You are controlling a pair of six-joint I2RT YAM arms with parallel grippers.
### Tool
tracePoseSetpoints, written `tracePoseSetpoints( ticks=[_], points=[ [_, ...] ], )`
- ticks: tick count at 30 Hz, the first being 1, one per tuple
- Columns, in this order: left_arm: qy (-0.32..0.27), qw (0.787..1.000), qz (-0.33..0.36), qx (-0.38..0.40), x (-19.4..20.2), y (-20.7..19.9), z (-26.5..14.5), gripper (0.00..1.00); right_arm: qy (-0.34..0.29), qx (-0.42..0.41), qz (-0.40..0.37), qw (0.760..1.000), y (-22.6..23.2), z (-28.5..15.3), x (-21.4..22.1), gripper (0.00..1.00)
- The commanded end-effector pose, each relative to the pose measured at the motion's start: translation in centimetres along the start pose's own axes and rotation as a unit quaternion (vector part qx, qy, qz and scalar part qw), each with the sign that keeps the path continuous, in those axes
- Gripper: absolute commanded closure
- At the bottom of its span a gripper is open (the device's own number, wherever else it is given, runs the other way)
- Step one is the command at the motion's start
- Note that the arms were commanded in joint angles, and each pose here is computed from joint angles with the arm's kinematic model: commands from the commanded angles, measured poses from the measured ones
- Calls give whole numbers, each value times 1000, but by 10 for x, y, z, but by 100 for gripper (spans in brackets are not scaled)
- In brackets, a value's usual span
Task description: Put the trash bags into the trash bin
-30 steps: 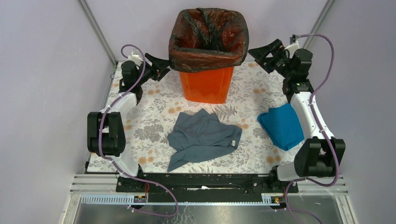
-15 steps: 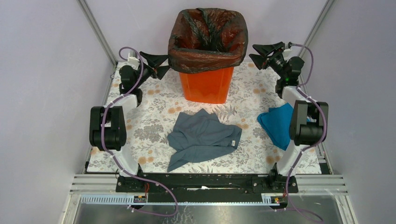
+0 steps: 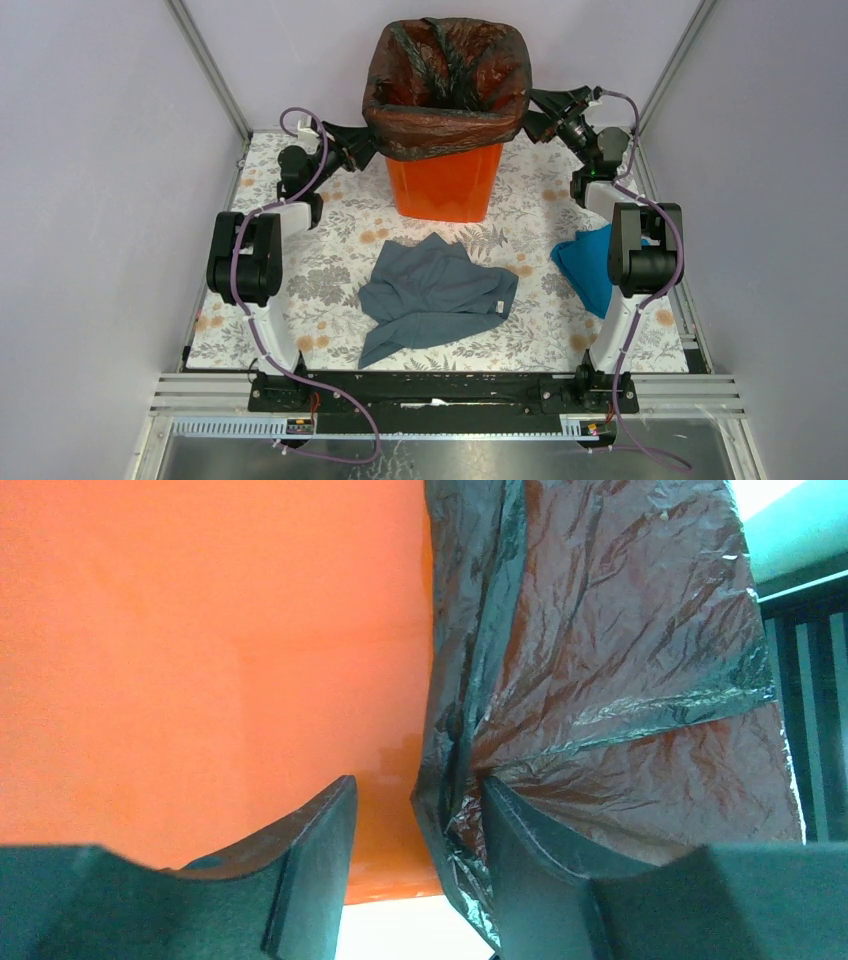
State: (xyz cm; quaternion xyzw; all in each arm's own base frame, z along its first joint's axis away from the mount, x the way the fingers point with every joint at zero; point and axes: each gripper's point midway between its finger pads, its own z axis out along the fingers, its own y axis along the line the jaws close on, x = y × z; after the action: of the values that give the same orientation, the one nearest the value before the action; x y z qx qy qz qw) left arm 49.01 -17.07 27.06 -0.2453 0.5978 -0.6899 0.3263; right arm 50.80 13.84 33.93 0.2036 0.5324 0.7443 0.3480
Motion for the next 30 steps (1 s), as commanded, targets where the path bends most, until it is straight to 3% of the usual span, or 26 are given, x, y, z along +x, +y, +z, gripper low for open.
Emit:
tracePoseSetpoints(
  ticks=[1,4,5,9,10,15,17,21,24,27,30],
  points=[
    [1,998,37,58,-1,-35,7,51,18,-51,-31,998,31,11,12,31],
    [4,998,31,61,2,-33,8,67,30,-47,-22,998,23,16,25,55],
    [5,998,30,62,2,-33,8,70,27,-44,-19,998,18,14,26,66],
    [5,998,31,58,5,-29,7,83,15,-14,-14,1000,-5,3,27,96],
    [6,998,33,57,6,-29,6,86,13,-2,-13,1000,-12,0,29,100],
    [8,998,28,48,10,-21,2,96,12,58,-25,998,-46,-13,33,100],
    [10,999,26,45,11,-18,0,100,12,70,-37,997,-48,-17,33,92],
    [13,999,26,44,14,-17,-3,100,8,106,-85,991,-40,-24,29,59],
    [15,999,27,43,15,-18,-7,100,-27,157,-132,978,-30,-44,4,43],
    [18,999,27,43,18,-18,-10,100,-67,230,-211,948,-13,-65,-19,32],
    [23,998,29,44,20,-19,-11,100,-91,299,-320,894,20,-73,-35,24]
  ],
)
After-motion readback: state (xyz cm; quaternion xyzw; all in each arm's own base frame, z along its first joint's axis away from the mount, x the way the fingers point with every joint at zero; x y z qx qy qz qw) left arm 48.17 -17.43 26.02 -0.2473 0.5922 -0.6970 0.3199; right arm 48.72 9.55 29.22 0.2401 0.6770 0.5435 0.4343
